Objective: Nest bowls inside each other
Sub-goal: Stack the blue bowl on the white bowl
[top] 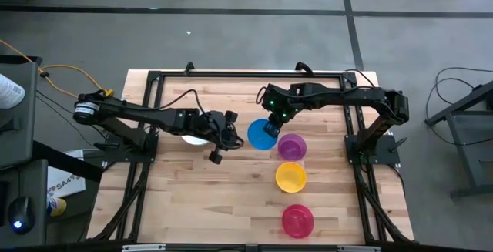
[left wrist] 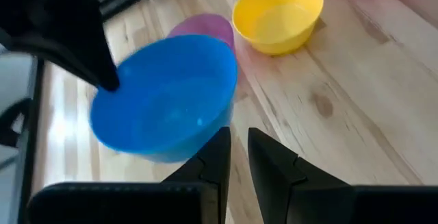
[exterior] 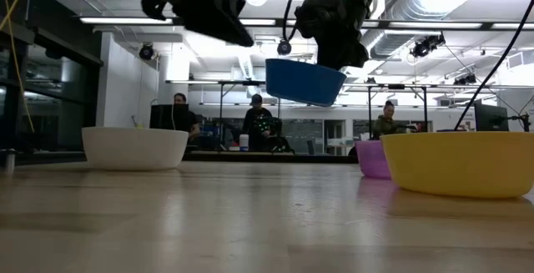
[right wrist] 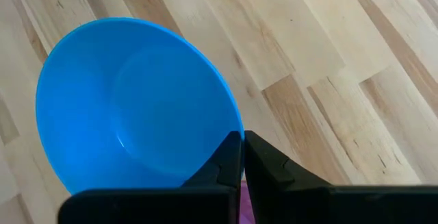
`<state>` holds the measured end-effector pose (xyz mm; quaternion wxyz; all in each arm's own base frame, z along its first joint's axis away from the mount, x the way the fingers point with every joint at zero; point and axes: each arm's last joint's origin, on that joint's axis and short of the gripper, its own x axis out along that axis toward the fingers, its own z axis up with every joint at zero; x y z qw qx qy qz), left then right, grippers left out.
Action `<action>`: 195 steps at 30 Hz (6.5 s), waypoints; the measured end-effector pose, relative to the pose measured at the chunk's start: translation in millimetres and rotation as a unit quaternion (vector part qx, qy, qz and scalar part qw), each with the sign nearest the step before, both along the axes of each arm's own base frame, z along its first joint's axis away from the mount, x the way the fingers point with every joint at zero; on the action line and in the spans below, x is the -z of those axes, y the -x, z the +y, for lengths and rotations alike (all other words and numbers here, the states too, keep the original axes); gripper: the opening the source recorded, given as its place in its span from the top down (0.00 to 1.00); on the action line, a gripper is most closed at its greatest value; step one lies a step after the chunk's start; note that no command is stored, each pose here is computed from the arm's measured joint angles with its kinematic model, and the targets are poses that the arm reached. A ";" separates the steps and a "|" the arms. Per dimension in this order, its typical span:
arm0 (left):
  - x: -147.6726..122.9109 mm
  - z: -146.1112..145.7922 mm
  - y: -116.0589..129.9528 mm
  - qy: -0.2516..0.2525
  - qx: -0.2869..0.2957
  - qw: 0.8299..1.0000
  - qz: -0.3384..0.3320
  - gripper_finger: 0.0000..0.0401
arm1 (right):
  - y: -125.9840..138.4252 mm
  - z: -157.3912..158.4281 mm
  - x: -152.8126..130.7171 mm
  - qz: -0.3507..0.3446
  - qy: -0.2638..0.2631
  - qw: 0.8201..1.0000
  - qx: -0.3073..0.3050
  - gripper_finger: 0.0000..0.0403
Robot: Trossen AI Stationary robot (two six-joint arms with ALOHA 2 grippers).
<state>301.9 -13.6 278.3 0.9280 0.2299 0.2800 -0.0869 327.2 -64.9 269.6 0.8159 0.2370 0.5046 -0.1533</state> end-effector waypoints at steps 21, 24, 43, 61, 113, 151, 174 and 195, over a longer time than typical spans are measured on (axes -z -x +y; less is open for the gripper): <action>-5.8 -6.7 -30.8 -0.027 0.069 0.995 0.061 0.88 | -0.1 1.6 -0.1 -0.004 -0.026 1.000 -0.009 0.99; -5.3 -6.9 -31.6 0.002 0.058 0.997 0.060 0.88 | -0.1 1.6 -0.1 -0.004 -0.024 1.000 -0.012 0.99; -6.7 -7.0 -32.8 0.001 0.016 0.999 0.052 0.86 | 1.1 1.8 0.5 0.003 -0.023 1.000 -0.018 0.99; -5.2 -11.4 -31.0 -0.052 0.027 0.996 0.061 0.64 | 1.0 1.9 0.5 0.002 -0.025 1.000 -0.017 0.99; -30.5 -14.1 -71.6 -0.168 0.142 0.952 0.212 0.66 | 1.1 3.3 0.5 -0.001 -0.043 0.999 -0.033 0.99; -17.2 -15.4 -88.6 -0.162 0.142 0.946 0.243 0.92 | 0.5 3.8 0.8 -0.002 -0.043 0.998 -0.038 0.99; -17.7 -16.0 -89.8 -0.165 0.142 0.947 0.235 1.00 | -0.1 7.6 0.7 -0.002 -0.044 0.998 -0.044 0.98; -17.7 -15.9 -89.8 -0.164 0.140 0.948 0.236 1.00 | -0.3 8.0 0.4 -0.003 -0.043 0.998 -0.043 0.98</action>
